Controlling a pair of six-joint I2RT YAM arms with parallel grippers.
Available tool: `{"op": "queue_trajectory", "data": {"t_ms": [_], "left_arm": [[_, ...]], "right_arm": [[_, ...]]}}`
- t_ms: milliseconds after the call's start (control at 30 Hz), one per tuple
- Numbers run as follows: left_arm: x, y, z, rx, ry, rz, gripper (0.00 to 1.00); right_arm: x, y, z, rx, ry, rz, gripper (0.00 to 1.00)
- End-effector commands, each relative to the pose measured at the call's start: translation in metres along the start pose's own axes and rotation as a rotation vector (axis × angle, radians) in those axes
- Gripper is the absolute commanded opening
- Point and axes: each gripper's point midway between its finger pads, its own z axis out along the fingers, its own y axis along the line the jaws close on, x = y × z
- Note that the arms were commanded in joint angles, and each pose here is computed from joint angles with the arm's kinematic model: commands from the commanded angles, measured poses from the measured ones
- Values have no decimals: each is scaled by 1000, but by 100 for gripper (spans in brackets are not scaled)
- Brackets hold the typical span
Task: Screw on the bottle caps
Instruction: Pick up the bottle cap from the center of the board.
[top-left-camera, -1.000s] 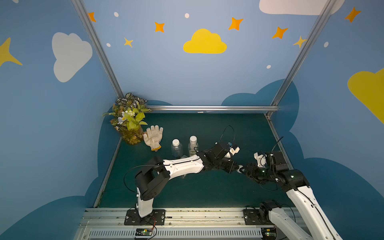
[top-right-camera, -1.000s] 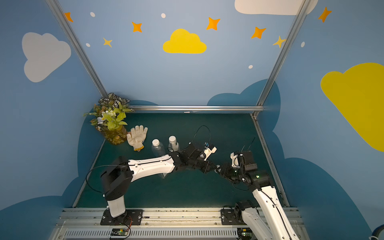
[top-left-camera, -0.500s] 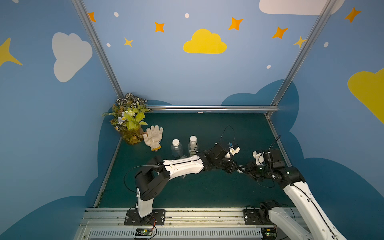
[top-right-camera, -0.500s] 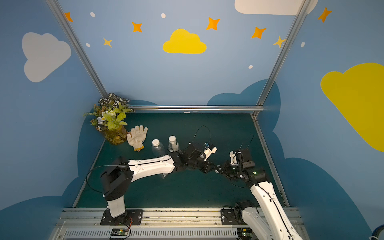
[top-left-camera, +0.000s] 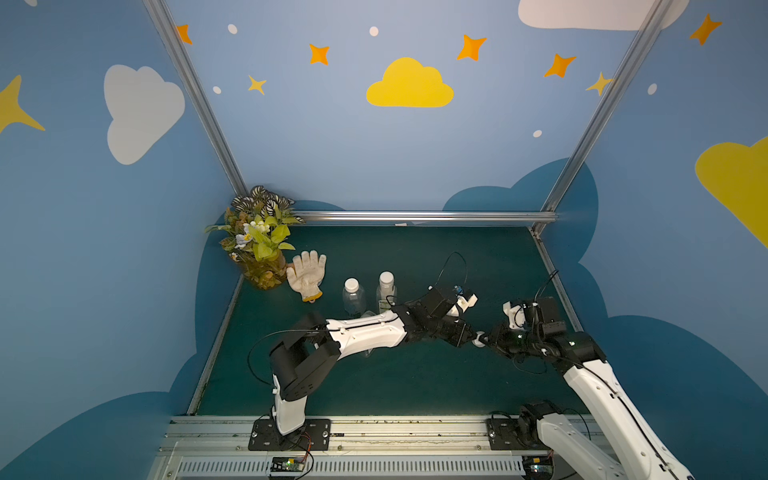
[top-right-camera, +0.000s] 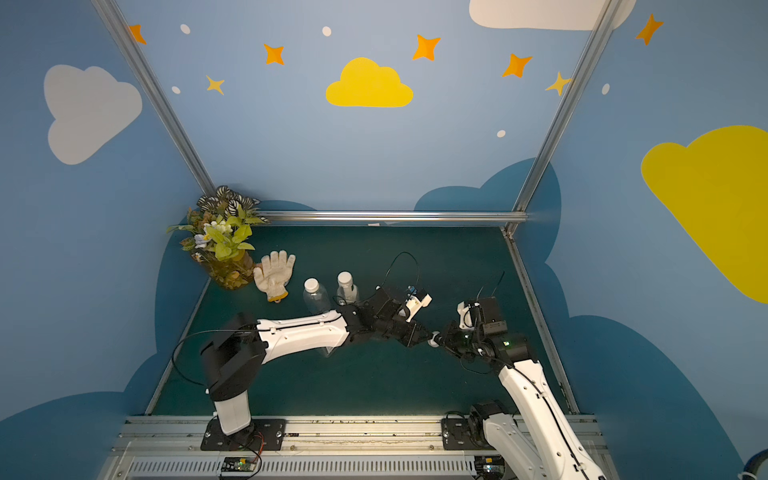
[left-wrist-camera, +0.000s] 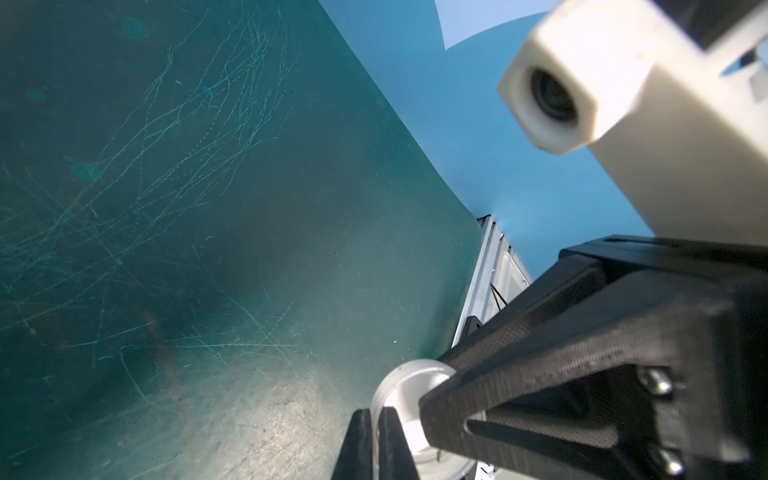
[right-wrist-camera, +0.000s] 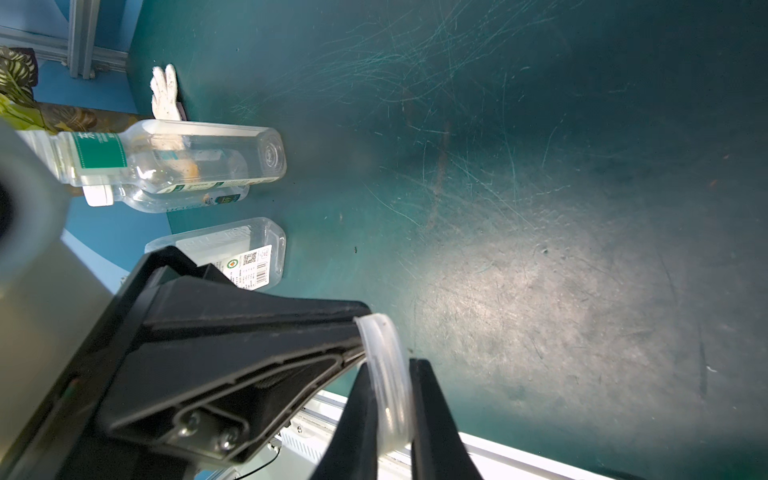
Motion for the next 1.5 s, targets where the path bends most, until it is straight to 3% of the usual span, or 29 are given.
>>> {"op": "queue_trajectory", "data": {"t_ms": [0,133,300,367,500,633,867,1000,1300,1467], "left_arm": [[-3,-21,-3,87,-4,15,11],[-4,-24,-3,100,-5,17,16],[-5,-28,-4,118,-7,22,8],[-5,-26,-3,117,-5,22,3],[-3,-24,-1,124,-6,17,3],[-5,-24,-1,158,-27,2,3],[-15,-28,-11,274,-87,-40,3],[-22,-29,-20,309,-126,-39,3],[-26,-15,-40,192,-175,31,3],[-26,-6,-57,31,-144,154,3]], "right_arm": [[-5,3,3,-17,-12,-31,8],[-5,-2,5,10,-10,-51,6],[-6,-4,6,29,2,-72,9],[-6,-1,4,25,7,-84,14],[-10,8,-4,11,-5,-113,25],[-15,20,-16,-11,-25,-150,45],[-21,52,-45,-115,-91,-260,59],[-15,62,-50,-182,-64,-256,65],[-11,59,-55,-253,-27,-114,65],[-16,46,-57,-164,-51,-134,65]]}}
